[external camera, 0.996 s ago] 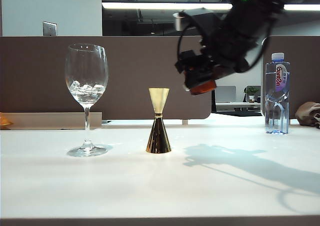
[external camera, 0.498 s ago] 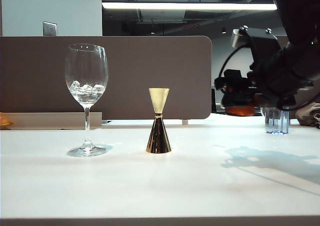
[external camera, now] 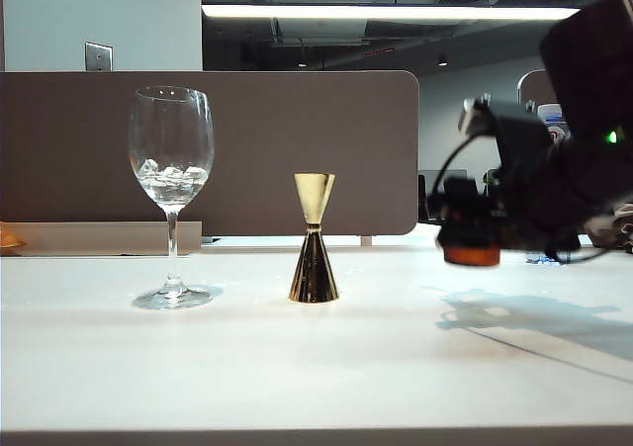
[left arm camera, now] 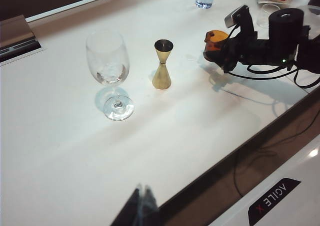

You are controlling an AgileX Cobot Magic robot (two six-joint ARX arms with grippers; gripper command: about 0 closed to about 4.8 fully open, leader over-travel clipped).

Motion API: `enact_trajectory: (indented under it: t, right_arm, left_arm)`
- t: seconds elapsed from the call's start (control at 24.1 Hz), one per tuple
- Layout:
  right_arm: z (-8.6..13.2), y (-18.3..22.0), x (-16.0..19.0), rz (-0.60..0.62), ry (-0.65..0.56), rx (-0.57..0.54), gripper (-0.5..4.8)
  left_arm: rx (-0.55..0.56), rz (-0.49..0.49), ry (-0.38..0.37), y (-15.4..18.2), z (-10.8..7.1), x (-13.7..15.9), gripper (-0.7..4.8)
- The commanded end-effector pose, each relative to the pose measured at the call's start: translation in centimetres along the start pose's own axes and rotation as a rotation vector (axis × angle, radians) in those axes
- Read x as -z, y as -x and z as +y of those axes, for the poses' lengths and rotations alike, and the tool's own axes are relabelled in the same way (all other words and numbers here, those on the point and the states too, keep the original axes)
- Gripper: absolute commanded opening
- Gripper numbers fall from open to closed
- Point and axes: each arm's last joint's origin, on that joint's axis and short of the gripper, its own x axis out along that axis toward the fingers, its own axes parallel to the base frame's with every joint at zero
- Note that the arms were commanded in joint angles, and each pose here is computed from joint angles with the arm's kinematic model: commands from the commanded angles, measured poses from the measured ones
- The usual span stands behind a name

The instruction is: Pick up the small amber measuring cup and pour the water in it into the jigger, then pick up the jigger and pour the water in it into the wine glass.

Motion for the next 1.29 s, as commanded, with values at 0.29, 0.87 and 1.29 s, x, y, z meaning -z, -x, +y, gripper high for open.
enact_trajectory:
  t: [0.29, 0.87, 1.29]
  right_arm:
    - [0.0, -1.0, 1.0, -0.011, -0.005, -0.014, 0.58]
    - [-0.4, -1.6, 2.4, 0.050, -0.001, -0.010, 2.09]
    - [-0.5, -1.6, 2.4, 0.048, 0.000, 0.014, 3.73]
  left_arm:
    - [-0.002, 0.000, 0.004, 0.1, 0.0, 0.0, -0.02]
    - [-0.002, 0.000, 0.004, 0.1, 0.0, 0.0, -0.02]
    - [-0.001, 0.000, 0.004, 0.1, 0.0, 0.0, -0.02]
